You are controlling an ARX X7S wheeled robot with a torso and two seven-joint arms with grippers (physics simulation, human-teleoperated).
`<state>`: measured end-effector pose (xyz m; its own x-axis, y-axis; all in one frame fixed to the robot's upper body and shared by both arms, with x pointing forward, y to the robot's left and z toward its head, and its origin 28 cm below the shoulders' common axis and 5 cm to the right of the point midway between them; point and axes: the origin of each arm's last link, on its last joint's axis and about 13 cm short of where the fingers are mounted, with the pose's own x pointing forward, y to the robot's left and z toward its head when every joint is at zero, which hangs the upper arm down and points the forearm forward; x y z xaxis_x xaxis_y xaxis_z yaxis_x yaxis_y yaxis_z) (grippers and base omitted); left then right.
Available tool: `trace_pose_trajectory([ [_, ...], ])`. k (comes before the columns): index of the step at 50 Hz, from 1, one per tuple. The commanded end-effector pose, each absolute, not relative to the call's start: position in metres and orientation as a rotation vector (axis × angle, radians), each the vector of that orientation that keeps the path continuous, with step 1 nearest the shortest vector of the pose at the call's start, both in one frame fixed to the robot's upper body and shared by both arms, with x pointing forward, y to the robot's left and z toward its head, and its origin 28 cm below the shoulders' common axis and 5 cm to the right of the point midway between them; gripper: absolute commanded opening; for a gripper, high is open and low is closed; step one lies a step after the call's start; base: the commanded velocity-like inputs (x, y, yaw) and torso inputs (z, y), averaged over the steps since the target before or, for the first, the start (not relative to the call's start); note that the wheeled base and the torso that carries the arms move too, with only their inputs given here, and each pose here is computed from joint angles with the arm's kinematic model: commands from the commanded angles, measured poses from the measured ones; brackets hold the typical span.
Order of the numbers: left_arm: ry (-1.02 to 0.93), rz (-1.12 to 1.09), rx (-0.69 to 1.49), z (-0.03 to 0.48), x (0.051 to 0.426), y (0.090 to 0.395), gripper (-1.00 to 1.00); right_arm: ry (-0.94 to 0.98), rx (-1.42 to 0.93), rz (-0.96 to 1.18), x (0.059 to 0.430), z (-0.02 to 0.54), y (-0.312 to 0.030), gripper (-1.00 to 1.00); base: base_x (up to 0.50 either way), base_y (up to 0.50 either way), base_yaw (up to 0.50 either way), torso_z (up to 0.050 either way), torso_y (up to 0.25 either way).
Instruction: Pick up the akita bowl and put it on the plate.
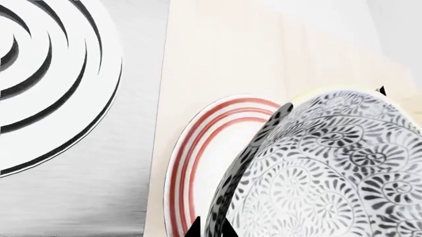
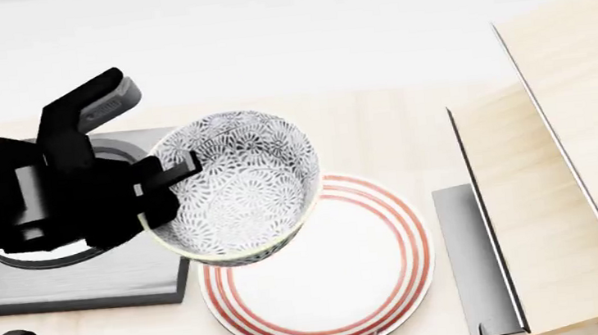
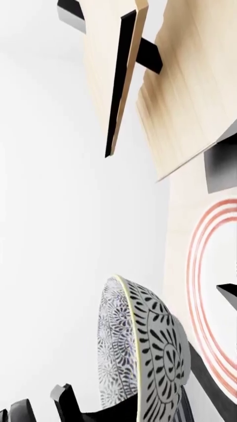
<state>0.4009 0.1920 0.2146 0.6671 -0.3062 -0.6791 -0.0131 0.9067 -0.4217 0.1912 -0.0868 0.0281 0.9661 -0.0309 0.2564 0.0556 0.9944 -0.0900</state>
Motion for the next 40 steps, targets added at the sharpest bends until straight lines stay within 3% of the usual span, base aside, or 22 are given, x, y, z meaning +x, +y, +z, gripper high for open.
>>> trace_pose_trajectory([
  [1, 0.854, -0.235, -0.417, 0.209, 0.399, 0.177, -1.0, -0.256, -0.102, -0.036, 0.191, 0.027, -0.086, 1.0, 0.0, 0.0, 0.0, 0.0, 0.0],
  [40, 0.883, -0.322, -0.373, 0.207, 0.394, 0.152, -1.0, -0.255, -0.105, -0.018, 0.19, 0.026, -0.084, 1.0, 0.0, 0.0, 0.0, 0.0, 0.0],
])
